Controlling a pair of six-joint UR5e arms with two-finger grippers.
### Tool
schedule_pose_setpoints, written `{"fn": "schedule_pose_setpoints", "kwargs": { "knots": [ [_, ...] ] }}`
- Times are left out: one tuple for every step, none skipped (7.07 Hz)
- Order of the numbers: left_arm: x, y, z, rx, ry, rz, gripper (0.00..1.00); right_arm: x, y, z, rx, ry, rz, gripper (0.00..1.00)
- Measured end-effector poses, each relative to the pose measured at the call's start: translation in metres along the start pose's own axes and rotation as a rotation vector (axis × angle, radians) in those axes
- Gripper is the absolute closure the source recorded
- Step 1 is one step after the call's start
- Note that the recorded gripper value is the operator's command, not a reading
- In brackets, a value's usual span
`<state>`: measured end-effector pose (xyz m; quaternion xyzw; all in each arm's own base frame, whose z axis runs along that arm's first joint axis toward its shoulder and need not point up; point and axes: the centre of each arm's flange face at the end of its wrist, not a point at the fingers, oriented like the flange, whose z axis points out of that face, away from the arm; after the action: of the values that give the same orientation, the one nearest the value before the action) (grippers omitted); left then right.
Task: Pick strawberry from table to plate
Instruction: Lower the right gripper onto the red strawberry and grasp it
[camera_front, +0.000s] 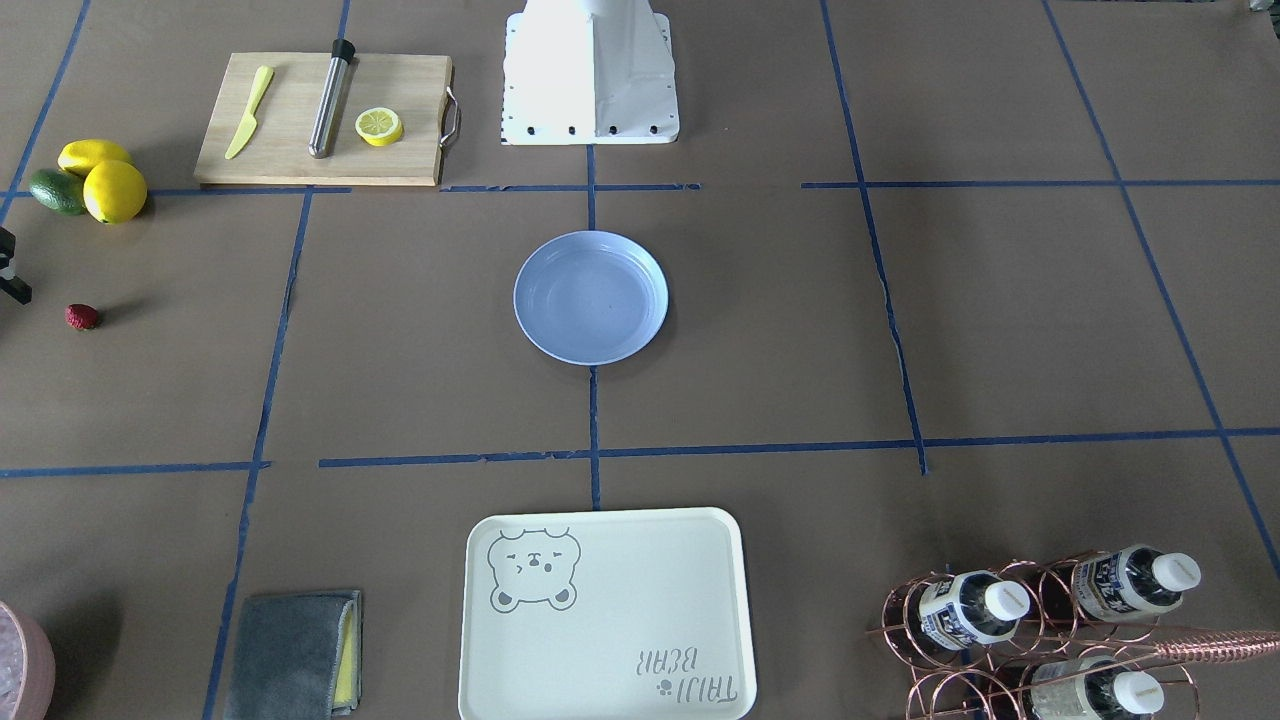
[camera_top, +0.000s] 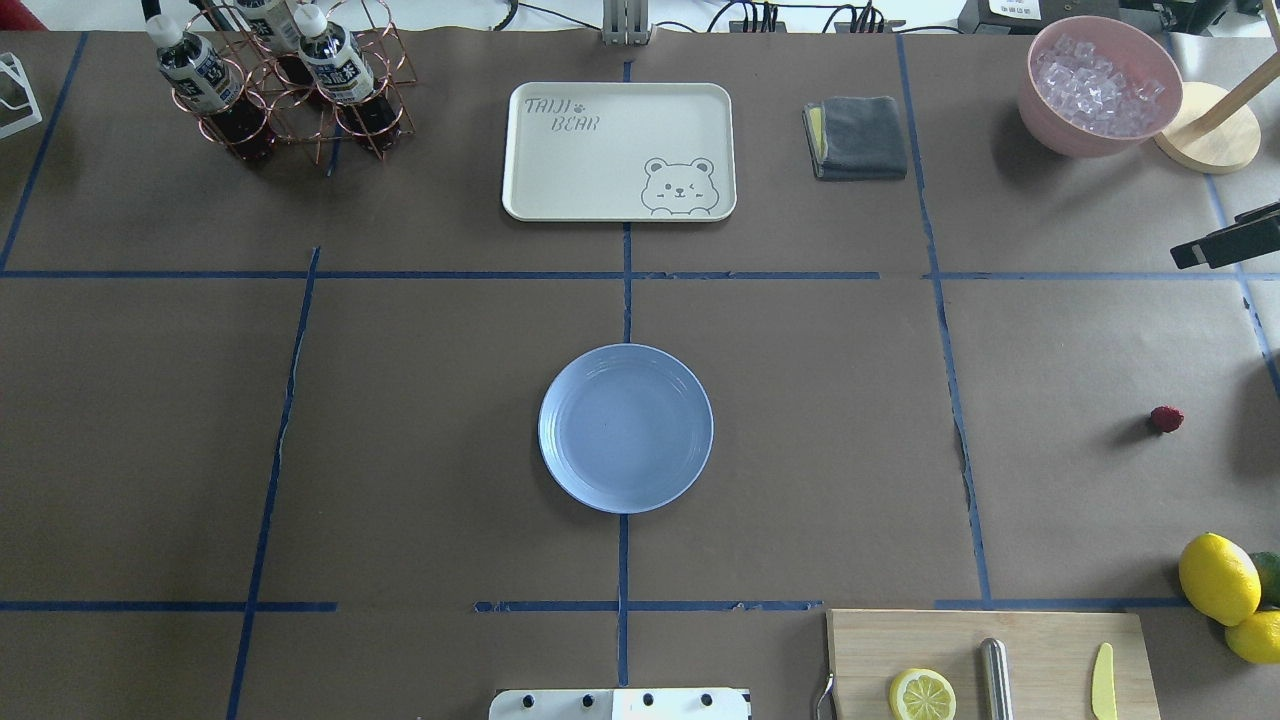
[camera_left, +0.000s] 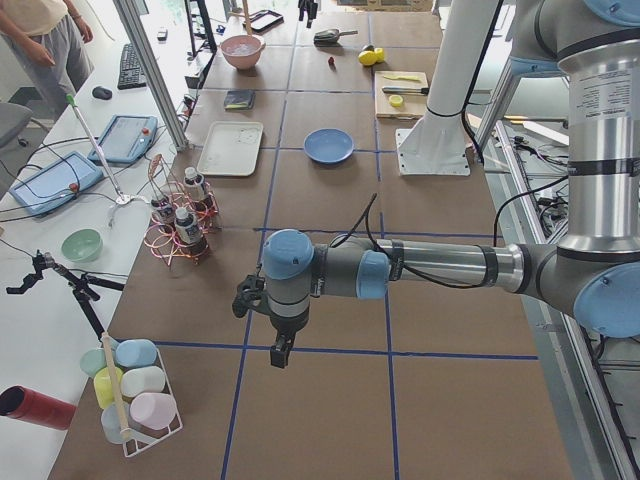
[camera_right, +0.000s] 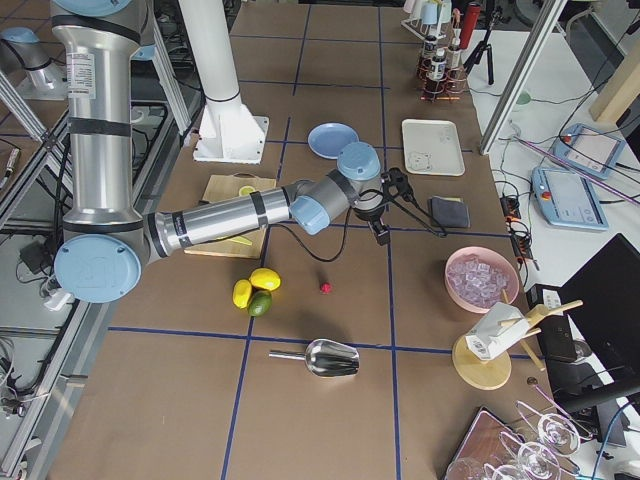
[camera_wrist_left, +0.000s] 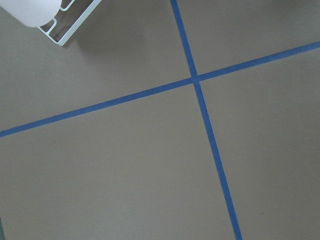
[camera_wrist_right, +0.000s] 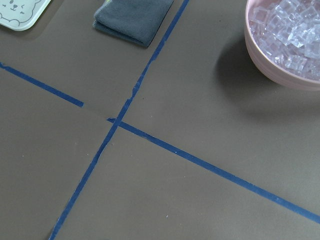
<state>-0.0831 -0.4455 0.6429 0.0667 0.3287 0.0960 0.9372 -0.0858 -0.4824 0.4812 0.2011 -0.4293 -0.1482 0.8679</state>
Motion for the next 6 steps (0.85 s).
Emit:
{"fn": "schedule_pose_setpoints", "kwargs": {
  "knots": [
    [-0.003,0.003,0.003,-0.007,0.004,-0.014,0.00,0.004,0.009,0.002,-0.012,0.003,0.019,0.00],
    [-0.005,0.005,0.006,-0.012,0.009,-0.024,0.00,0.004,0.021,0.009,-0.031,0.001,0.051,0.01],
    [-0.005,0.006,0.007,-0.014,0.011,-0.028,0.00,-0.001,0.044,0.024,-0.048,0.006,0.083,0.01],
    [-0.005,0.006,0.006,-0.012,0.012,-0.027,0.00,-0.007,0.072,0.045,-0.040,0.023,0.103,0.01],
    [-0.004,0.006,0.005,-0.010,0.012,-0.025,0.00,-0.008,0.097,0.073,-0.024,0.038,0.112,0.01],
    [-0.003,0.006,0.004,-0.008,0.012,-0.023,0.00,0.000,0.122,0.103,-0.012,0.051,0.103,0.04]
  ]
}}
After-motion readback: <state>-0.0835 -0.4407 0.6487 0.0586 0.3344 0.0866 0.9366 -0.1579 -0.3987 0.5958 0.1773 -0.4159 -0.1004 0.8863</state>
